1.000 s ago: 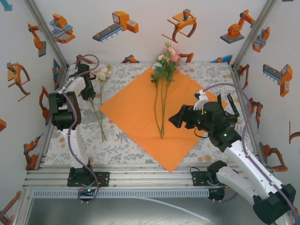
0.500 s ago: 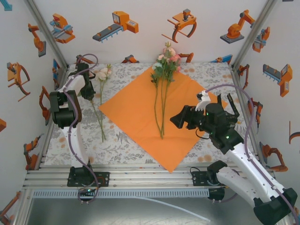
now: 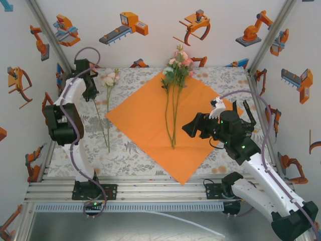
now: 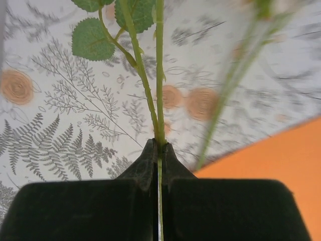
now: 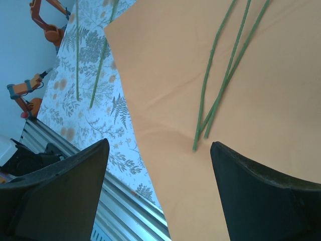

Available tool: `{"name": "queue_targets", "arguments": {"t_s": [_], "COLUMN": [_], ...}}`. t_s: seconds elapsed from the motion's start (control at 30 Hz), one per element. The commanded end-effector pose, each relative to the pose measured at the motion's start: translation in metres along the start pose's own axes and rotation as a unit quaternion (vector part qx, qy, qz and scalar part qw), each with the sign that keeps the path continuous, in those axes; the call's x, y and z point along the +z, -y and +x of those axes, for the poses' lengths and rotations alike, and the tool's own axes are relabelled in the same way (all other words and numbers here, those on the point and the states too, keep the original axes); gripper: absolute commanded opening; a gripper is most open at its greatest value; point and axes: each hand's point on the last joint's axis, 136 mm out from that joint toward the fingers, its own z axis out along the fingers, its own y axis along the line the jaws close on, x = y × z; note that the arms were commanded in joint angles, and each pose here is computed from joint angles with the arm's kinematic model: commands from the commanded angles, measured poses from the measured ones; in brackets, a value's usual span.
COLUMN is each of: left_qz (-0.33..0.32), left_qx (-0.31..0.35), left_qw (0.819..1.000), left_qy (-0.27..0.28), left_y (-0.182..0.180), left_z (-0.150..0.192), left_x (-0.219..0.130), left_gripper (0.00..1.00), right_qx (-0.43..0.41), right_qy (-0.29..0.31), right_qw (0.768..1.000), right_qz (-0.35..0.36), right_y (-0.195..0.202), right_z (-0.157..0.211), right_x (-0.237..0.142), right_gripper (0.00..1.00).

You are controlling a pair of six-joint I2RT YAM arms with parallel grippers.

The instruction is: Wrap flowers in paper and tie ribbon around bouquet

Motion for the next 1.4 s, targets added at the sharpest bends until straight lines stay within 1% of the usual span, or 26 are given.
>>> {"name": "queue_targets", "arguments": {"t_s": [0.0,0.1,0.2,0.23,0.3,0.37,0.47,0.53,0.57,0.7,0.87,0.97,1.23,1.37], "left_qz": [0.108,0.194,0.279,0.297,0.328,0.353,0.379,0.381,0.371,0.359,0.333,0.329,0.328,0.327], "left_qx": [0.003,0.010,0.010,0.008,0.009,0.001,-0.025,-0.022,-0.020,-0.017,-0.018,-0.015,-0.017,-0.026], "left_qw": [0.988,0.970,0.948,0.943,0.934,0.928,0.922,0.923,0.927,0.933,0.943,0.944,0.941,0.941], "left_qy": [0.106,0.146,0.152,0.150,0.140,0.121,0.074,0.056,0.049,0.021,-0.013,-0.034,-0.080,-0.078], "left_y": [0.058,0.122,0.195,0.216,0.256,0.293,0.335,0.355,0.361,0.378,0.378,0.379,0.385,0.376], "left_z": [-0.046,-0.056,-0.054,-0.051,-0.043,-0.034,-0.016,-0.004,0.004,0.032,0.057,0.075,0.120,0.127], "left_x": [-0.076,-0.115,-0.139,-0.142,-0.143,-0.135,-0.119,-0.110,-0.102,-0.074,-0.038,-0.026,-0.006,-0.008], "left_gripper": [0.00,0.00,0.00,0.00,0.00,0.00,0.00,0.00,0.00,0.00,0.00,0.00,0.00,0.12], "right_qx": [-0.012,-0.011,-0.009,-0.008,-0.008,-0.009,-0.013,-0.013,-0.012,-0.014,-0.015,-0.015,-0.012,-0.011], "right_qy": [0.005,0.004,0.003,0.002,0.003,0.006,0.012,0.013,0.013,0.009,0.009,0.008,0.006,0.009], "right_qw": [1.000,1.000,1.000,1.000,1.000,1.000,1.000,1.000,1.000,1.000,1.000,1.000,1.000,1.000], "right_qz": [0.002,0.001,-0.002,-0.002,-0.002,0.002,0.009,0.010,0.010,0.011,0.011,0.014,0.013,0.015], "right_y": [-0.002,-0.002,-0.004,-0.004,-0.004,-0.003,-0.001,0.000,0.000,0.001,0.001,0.003,0.003,0.005], "right_z": [-0.005,-0.005,-0.006,-0.006,-0.005,-0.005,-0.004,-0.004,-0.004,-0.001,0.000,0.001,0.003,0.003], "right_x": [0.000,0.002,0.003,0.003,0.001,-0.003,-0.008,-0.009,-0.009,-0.010,-0.010,-0.011,-0.009,-0.010], "right_gripper": [0.74,0.74,0.74,0.74,0.74,0.74,0.74,0.74,0.75,0.74,0.74,0.74,0.74,0.74]}}
